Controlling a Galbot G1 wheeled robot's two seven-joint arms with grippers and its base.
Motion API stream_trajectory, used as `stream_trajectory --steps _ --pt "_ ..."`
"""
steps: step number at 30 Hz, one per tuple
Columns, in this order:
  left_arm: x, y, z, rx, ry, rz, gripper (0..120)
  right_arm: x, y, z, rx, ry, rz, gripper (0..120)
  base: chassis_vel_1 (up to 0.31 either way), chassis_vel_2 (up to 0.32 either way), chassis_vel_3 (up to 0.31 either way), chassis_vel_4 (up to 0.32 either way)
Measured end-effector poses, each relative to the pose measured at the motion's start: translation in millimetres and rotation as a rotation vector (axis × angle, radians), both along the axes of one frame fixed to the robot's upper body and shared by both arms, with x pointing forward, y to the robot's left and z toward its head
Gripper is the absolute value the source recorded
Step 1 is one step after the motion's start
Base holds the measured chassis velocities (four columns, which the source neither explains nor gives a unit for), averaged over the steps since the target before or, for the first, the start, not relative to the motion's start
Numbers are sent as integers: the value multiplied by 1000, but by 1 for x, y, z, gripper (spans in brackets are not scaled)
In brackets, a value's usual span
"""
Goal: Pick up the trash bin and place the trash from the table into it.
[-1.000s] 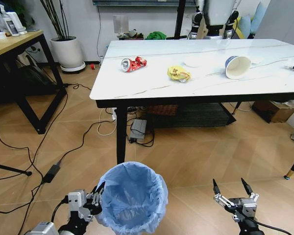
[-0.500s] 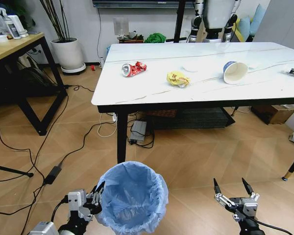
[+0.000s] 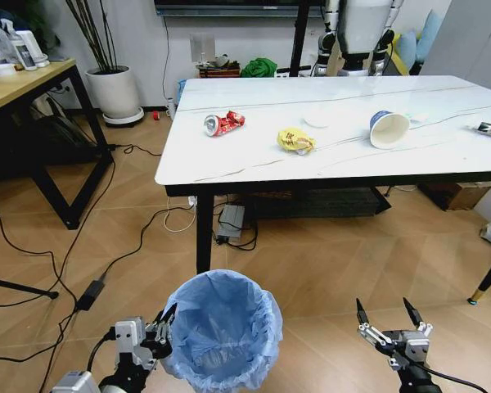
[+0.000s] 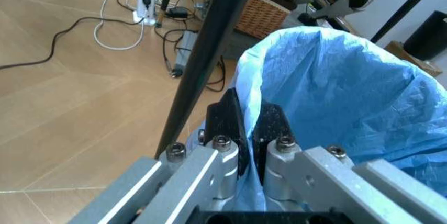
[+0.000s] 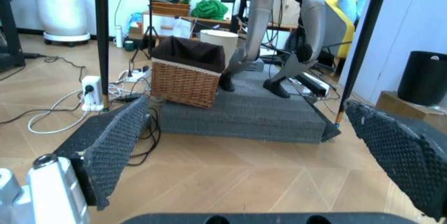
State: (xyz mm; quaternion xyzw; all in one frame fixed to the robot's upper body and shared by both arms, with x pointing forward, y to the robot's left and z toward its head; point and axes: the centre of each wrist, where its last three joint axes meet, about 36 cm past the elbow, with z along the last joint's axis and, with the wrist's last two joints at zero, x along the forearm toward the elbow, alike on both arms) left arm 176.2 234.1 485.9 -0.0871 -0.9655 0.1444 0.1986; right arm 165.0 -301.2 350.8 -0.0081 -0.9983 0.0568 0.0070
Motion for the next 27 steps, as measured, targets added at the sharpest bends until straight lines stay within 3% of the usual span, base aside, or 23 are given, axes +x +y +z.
stream_trajectory --steps 27 --pt "-1 0 0 -29 19 9 0 0 1 14 -22 -14 10 100 0 0 0 0"
